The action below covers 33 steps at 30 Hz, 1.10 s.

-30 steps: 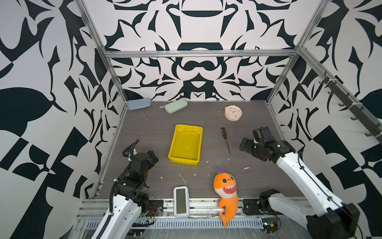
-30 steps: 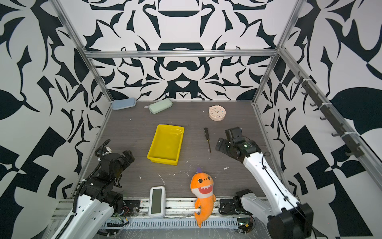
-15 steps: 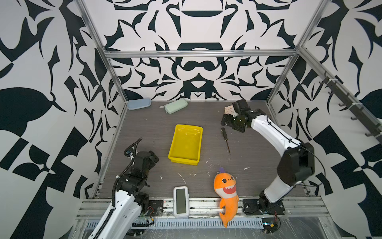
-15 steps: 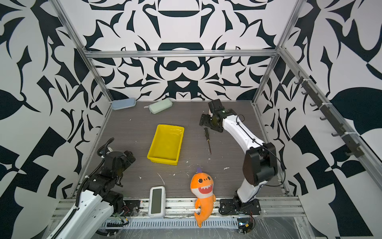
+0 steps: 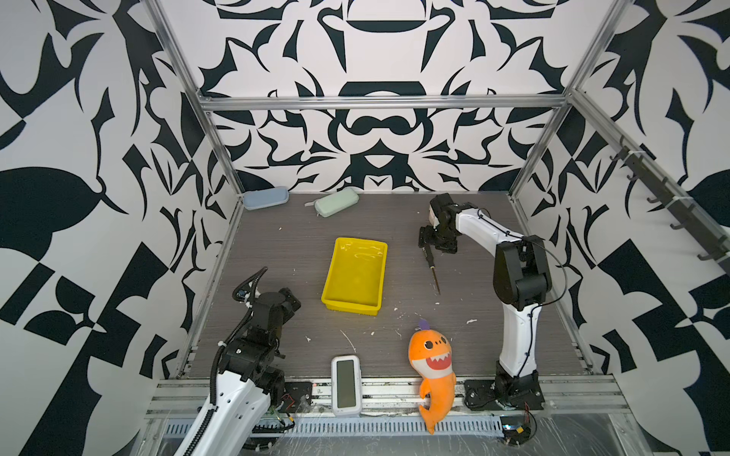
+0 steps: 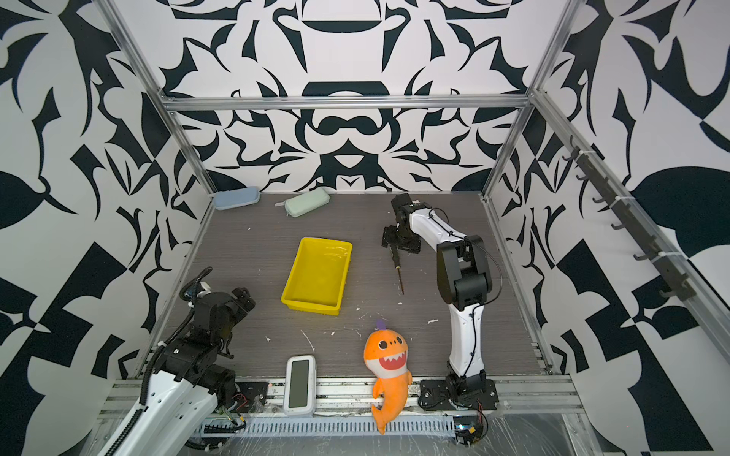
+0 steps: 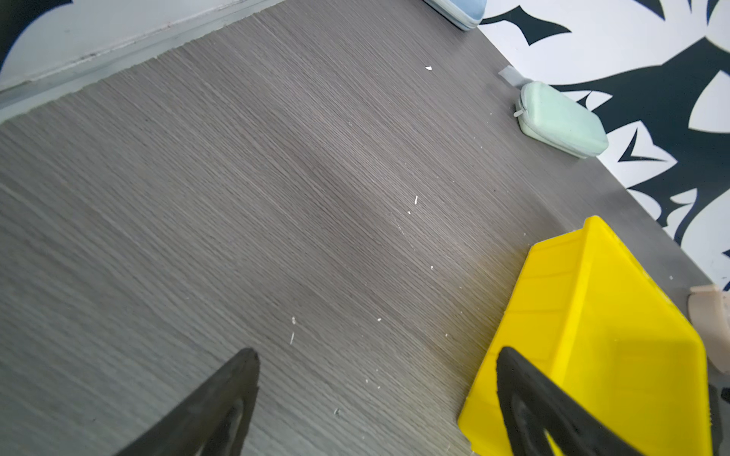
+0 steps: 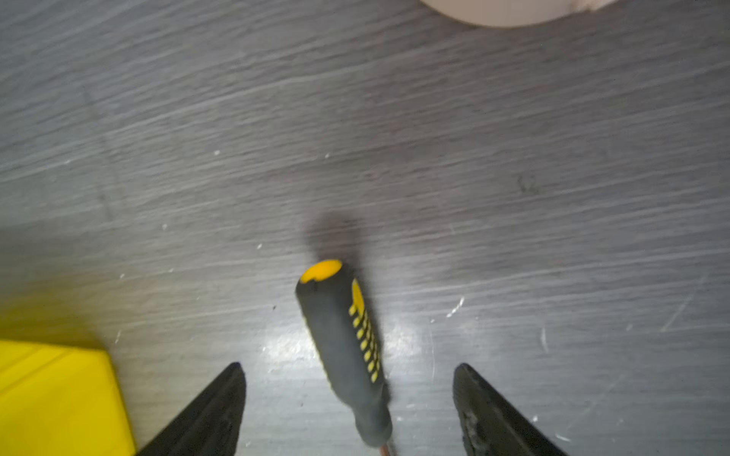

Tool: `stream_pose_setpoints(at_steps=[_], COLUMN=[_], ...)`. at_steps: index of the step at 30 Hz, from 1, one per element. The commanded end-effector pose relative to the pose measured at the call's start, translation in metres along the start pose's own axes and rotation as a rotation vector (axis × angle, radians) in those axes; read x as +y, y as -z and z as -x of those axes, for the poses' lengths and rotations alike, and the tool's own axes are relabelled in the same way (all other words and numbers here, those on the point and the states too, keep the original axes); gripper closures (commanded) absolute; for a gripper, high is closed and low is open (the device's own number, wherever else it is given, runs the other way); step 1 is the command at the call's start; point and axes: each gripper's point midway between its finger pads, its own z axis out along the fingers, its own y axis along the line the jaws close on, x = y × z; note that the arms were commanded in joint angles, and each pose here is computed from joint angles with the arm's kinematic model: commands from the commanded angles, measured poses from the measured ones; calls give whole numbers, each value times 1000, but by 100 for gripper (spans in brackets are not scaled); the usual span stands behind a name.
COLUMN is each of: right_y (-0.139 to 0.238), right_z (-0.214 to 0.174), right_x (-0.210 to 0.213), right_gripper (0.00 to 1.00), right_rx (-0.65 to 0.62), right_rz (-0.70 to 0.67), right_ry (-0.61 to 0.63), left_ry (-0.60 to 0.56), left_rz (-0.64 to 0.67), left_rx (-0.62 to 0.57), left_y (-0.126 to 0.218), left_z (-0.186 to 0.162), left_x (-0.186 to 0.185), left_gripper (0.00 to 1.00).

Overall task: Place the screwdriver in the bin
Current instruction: 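Move the right gripper over the black-and-yellow screwdriver while the left arm lifts, then lower the right gripper and close it on the screwdriver handle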

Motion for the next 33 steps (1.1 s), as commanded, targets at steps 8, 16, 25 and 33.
stream_pose_setpoints(at_steps=[8, 16, 25, 33], right_y=[-3, -18, -24, -20], right_z=[0, -5, -13, -20], right_x=[-2, -3, -13, -12], right_gripper=[34, 45, 52, 81], right_rx=[3, 27, 15, -5], right_rz=[-21, -23, -96, -152], right_ry=[35, 17, 36, 77], left_ry=[-32, -33, -11, -15], left_rz=[31, 50, 36, 43], left_rx=[22, 23, -6, 0], left_y=[-8, -9, -7, -7], left_z=[-5, -5, -3, -3], left_x=[2, 4, 6, 6], left_gripper=[10, 10, 10, 11])
